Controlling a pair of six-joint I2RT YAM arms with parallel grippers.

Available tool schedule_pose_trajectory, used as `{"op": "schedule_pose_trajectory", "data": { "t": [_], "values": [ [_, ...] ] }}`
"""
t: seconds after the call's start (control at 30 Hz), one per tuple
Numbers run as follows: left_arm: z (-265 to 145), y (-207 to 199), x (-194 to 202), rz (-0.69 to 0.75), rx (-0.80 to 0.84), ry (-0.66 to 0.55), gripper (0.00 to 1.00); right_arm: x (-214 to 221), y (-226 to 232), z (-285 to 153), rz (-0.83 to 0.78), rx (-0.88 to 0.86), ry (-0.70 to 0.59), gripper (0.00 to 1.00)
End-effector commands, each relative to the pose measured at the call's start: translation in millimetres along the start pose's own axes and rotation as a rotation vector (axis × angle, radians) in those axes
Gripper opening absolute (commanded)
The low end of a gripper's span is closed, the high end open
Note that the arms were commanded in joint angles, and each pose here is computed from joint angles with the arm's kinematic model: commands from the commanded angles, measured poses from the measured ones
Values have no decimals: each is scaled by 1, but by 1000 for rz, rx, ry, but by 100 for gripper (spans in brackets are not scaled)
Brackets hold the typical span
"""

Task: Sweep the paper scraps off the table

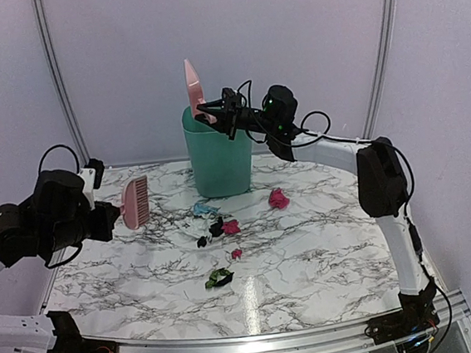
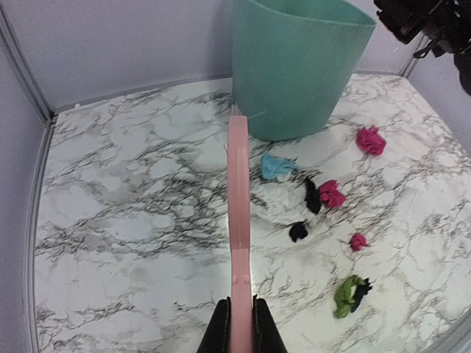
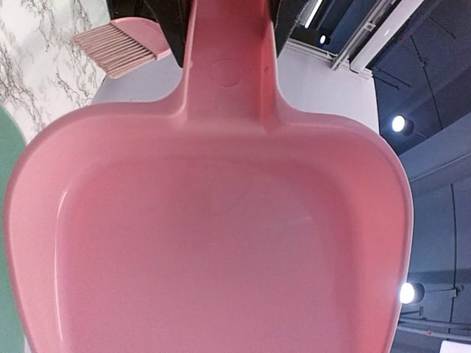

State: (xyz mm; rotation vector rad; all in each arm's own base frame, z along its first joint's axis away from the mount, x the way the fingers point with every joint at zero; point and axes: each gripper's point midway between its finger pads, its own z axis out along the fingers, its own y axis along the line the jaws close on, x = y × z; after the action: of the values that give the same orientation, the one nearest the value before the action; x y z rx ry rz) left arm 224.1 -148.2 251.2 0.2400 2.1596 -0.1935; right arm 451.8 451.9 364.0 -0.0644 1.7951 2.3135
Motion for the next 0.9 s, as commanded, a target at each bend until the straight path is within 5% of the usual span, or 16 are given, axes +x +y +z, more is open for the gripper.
{"op": "schedule_pose_trajectory", "data": {
  "t": [0.0, 0.23, 0.43, 0.63, 0.87],
  "values": [
    [-6, -61, -64, -80, 239, -95, 0, 19, 55, -4, -161, -12, 68, 0],
    [21, -143, -105, -139, 478, -81, 0, 38, 93, -4, -322, 5, 174, 0],
    [53, -205, -123, -182, 602, -47, 0, 39, 121, -28, -464, 92, 140, 0],
    [102, -252, -131, -283, 614, 0, 0, 29, 121, -81, -601, 343, -40, 0],
    [195, -296, -113, -417, 567, 73, 0, 9, 94, -199, -765, 951, -387, 0]
  ]
}}
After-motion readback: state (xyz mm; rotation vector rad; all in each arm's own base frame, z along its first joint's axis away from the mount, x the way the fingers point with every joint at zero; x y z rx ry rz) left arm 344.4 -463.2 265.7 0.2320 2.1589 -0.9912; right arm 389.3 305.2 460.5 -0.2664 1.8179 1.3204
